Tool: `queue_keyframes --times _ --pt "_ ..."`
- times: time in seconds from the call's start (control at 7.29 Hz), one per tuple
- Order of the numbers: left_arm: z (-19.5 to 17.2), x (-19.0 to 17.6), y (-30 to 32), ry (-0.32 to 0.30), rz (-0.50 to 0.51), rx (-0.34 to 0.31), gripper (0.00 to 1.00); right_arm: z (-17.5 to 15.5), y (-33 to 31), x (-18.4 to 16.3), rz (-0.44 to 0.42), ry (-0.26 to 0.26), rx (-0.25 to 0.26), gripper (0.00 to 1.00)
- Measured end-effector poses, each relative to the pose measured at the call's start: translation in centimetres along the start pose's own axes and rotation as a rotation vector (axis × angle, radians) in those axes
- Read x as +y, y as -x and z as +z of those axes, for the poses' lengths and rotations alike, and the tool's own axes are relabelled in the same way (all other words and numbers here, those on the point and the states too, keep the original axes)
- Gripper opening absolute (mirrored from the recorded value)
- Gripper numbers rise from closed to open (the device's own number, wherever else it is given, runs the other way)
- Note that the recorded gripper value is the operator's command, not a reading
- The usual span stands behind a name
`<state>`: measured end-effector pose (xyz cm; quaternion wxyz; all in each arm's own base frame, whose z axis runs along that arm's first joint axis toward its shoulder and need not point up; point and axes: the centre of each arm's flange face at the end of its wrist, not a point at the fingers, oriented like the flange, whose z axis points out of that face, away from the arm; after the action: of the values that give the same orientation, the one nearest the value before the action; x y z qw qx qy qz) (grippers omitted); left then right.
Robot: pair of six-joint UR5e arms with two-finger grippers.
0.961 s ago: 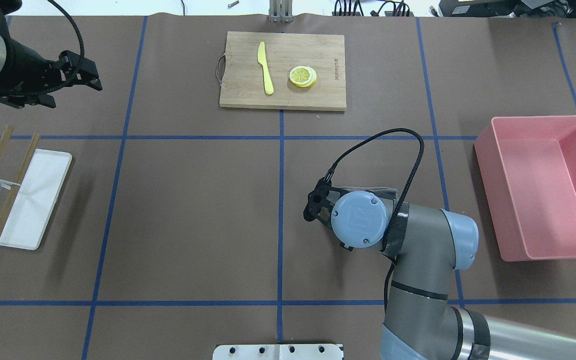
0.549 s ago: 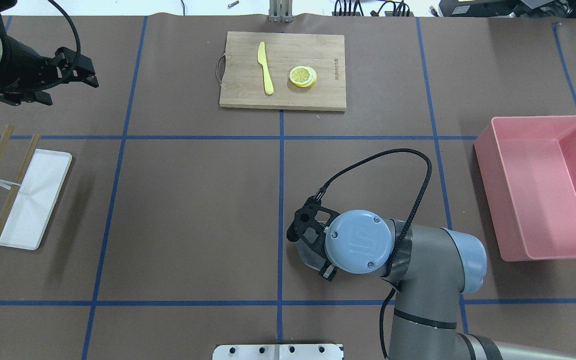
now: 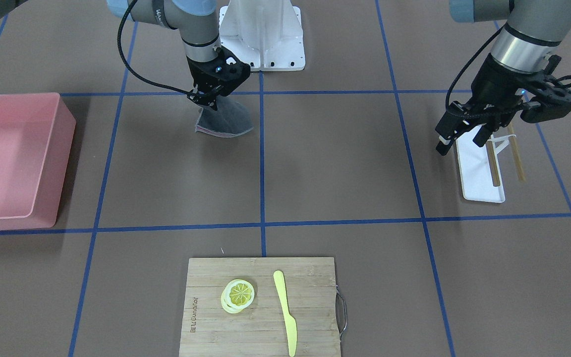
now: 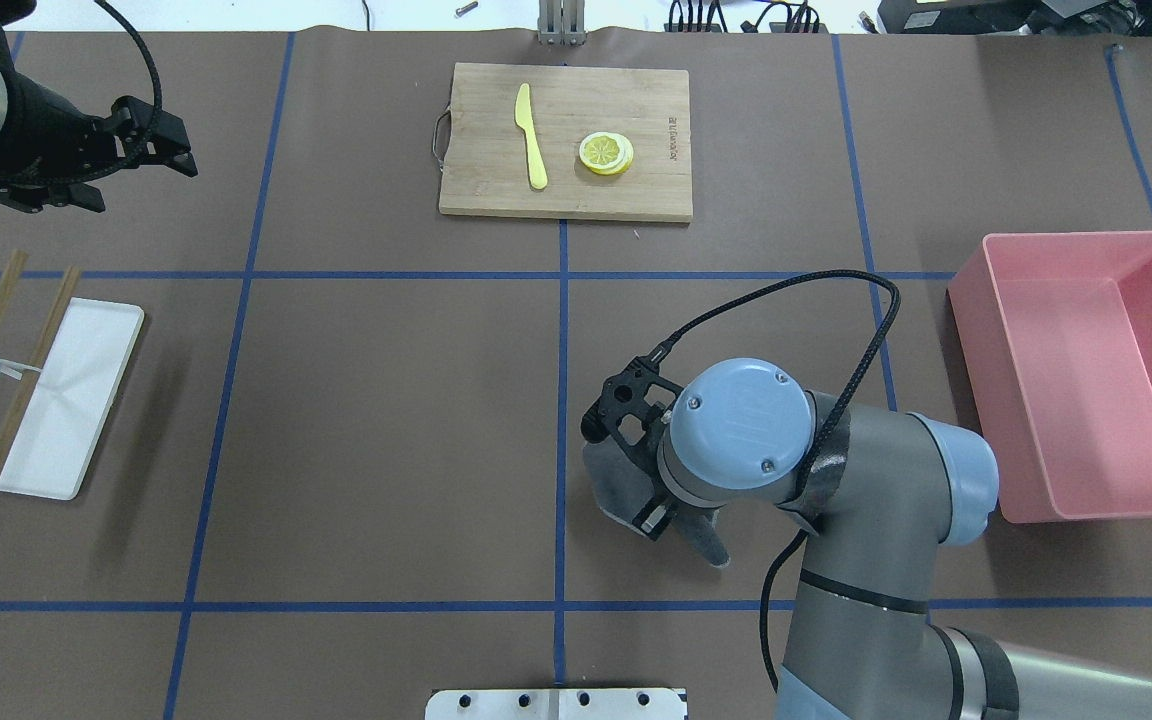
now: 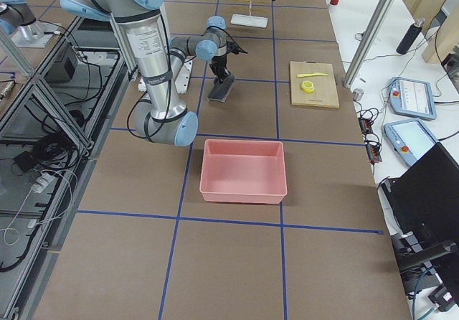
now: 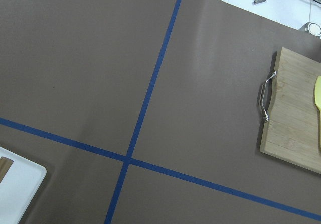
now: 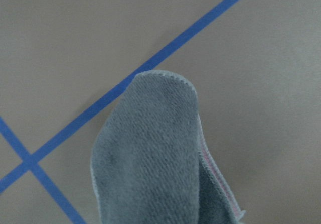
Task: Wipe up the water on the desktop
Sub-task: 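Wipe the table surface with the grey cloth using the right gripper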
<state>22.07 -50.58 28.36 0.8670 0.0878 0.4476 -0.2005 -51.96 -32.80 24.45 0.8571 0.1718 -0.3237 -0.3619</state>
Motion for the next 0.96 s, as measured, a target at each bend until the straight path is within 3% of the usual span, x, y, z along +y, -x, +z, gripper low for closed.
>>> queue_keyframes --times 0.41,0.96 --pt "0.2 0.1 0.0 0.003 0.002 -0.001 0.98 4.3 -8.6 -2.0 0.081 0.025 0.067 0.0" --pt "0.8 0.0 -0.2 0.007 0.001 -0.005 0.98 3.6 -24.4 -2.6 0.104 0.078 0.12 0.0"
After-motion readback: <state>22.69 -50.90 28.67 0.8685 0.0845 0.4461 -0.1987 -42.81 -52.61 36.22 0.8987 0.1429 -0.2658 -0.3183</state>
